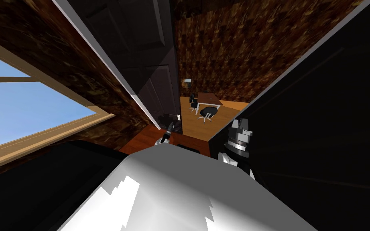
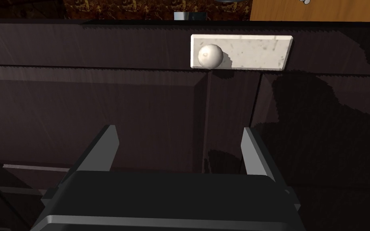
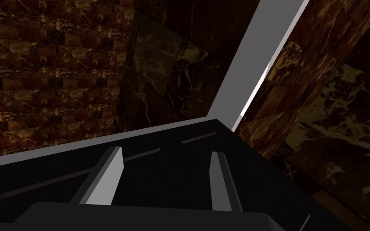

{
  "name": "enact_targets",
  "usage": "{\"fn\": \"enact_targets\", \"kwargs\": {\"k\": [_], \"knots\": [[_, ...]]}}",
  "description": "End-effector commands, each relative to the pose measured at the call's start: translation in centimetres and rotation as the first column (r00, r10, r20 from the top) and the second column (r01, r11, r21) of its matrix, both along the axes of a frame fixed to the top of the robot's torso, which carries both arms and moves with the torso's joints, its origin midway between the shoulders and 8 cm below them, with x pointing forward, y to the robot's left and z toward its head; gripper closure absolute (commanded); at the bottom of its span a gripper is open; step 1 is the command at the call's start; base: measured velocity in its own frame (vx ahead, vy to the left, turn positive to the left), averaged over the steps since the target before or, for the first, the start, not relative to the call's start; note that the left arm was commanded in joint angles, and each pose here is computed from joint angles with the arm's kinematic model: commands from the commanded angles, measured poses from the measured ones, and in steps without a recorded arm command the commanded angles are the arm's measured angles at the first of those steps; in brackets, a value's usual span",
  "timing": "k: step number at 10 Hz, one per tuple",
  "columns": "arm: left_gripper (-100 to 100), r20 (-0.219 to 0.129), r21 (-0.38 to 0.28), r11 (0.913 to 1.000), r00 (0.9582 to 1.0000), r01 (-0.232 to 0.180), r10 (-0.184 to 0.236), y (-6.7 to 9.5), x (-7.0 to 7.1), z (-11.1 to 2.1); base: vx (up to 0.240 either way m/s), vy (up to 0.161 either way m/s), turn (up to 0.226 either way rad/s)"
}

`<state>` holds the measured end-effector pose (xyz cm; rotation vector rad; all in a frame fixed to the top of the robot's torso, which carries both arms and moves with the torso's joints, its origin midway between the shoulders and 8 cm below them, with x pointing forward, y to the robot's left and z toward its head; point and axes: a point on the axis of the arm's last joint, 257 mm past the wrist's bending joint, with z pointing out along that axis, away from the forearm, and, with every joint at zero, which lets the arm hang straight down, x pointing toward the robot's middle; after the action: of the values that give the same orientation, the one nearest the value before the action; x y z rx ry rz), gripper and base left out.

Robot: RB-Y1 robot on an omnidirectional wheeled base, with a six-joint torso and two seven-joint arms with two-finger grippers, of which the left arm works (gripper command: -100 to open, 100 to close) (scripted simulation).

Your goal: Pull the door open

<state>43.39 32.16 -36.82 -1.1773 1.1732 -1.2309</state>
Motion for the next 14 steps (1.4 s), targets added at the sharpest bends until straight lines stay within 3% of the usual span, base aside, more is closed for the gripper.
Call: {"fn": "enact_targets", "kwargs": {"k": [1,5,6,14], "knots": [[-100,-0.014,0.000,1.0000,0.9999,-0.003,0.003,0.2,-0.2,-0.8,0.119,0.019,-0.042],[-100,-0.046,0.002,0.9999,0.9989,-0.010,0.010,1.0,-0.7,-2.3,0.106,0.006,-0.045],[-100,-0.041,0.002,1.0000,0.9991,-0.009,0.009,0.8,-0.6,-2.1,0.061,0.000,-0.005],[-100,-0.043,0.001,0.9941,0.9932,-0.108,0.108,8.0,-3.0,-2.3,0.185,-0.020,-0.123]]}}
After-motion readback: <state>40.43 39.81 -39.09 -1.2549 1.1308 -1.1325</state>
